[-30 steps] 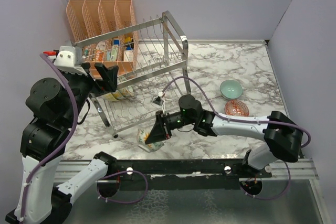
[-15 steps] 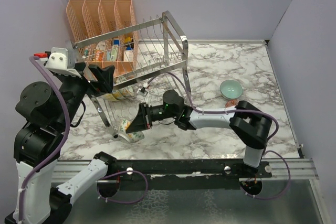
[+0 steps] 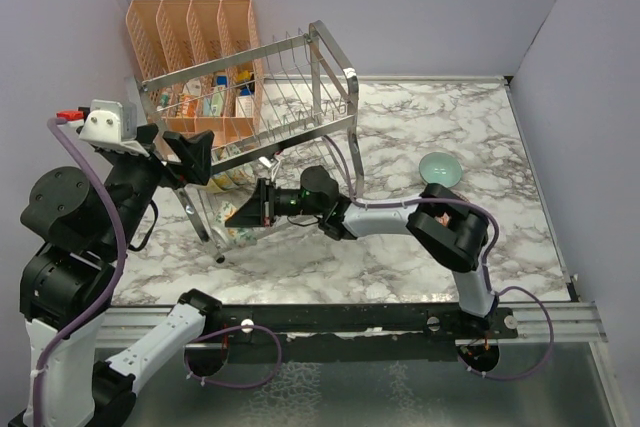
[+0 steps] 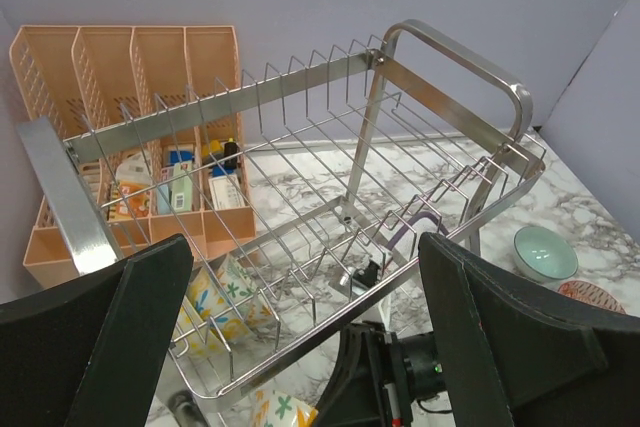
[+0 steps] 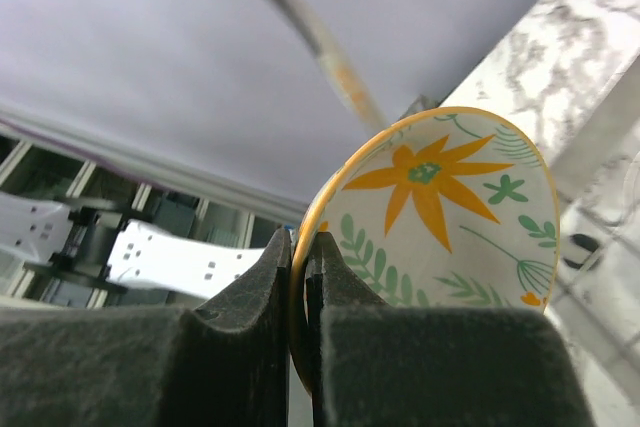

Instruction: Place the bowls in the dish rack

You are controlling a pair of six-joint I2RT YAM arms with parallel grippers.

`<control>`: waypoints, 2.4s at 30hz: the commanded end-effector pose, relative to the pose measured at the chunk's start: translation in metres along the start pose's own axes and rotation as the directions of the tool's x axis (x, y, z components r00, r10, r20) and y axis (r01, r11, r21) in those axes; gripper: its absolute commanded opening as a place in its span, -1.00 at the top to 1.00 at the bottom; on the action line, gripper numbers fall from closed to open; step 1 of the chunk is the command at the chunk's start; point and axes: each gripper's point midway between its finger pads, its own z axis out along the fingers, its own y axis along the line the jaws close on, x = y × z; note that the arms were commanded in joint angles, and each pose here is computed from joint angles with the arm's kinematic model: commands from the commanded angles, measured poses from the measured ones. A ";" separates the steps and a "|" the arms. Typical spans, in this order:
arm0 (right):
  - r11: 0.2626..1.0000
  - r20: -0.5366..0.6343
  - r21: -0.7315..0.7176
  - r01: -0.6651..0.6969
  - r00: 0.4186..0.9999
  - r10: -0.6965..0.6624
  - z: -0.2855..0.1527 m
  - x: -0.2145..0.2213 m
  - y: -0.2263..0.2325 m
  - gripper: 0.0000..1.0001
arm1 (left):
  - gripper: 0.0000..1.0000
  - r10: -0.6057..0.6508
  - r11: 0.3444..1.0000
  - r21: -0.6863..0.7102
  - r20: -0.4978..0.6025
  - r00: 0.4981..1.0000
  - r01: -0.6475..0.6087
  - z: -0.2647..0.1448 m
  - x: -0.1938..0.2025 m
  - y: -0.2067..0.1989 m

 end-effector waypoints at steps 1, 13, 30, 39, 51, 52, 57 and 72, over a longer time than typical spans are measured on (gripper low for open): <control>0.998 0.143 -0.039 0.040 0.989 -0.034 0.003 -0.047 0.003 0.98 | -0.99 0.016 1.000 0.008 0.004 1.000 -0.016 -0.004 0.002 0.000; 0.998 0.171 -0.063 -0.015 0.985 0.026 0.013 -0.065 -0.020 0.98 | -0.99 0.029 1.000 0.001 0.000 1.000 -0.029 -0.003 0.003 0.002; 0.969 0.180 -0.178 -0.172 0.962 0.204 0.019 -0.060 -0.038 0.98 | -0.98 0.042 0.999 -0.007 -0.011 0.999 -0.042 -0.001 0.006 0.003; 0.957 0.175 -0.175 -0.232 0.949 0.262 0.024 -0.057 -0.055 0.98 | -0.99 0.046 0.999 -0.010 -0.011 0.999 -0.046 0.000 0.006 0.004; 0.962 0.153 -0.124 -0.245 0.953 0.263 0.030 -0.048 -0.075 0.94 | -0.99 0.059 0.998 -0.013 -0.022 0.998 -0.059 0.004 0.008 0.004; 0.963 0.151 -0.113 -0.244 0.954 0.260 0.031 -0.048 -0.078 0.92 | -0.98 0.059 0.998 -0.011 -0.023 0.998 -0.059 0.004 0.009 0.004; 0.965 0.136 -0.095 -0.246 0.957 0.257 0.031 -0.042 -0.085 0.63 | -0.99 0.065 0.998 -0.010 -0.030 0.997 -0.066 0.005 0.010 0.004; 0.978 0.124 -0.155 -0.143 0.979 0.163 0.025 -0.051 -0.043 0.30 | -0.99 0.061 0.998 -0.015 -0.028 0.998 -0.061 0.004 0.008 0.004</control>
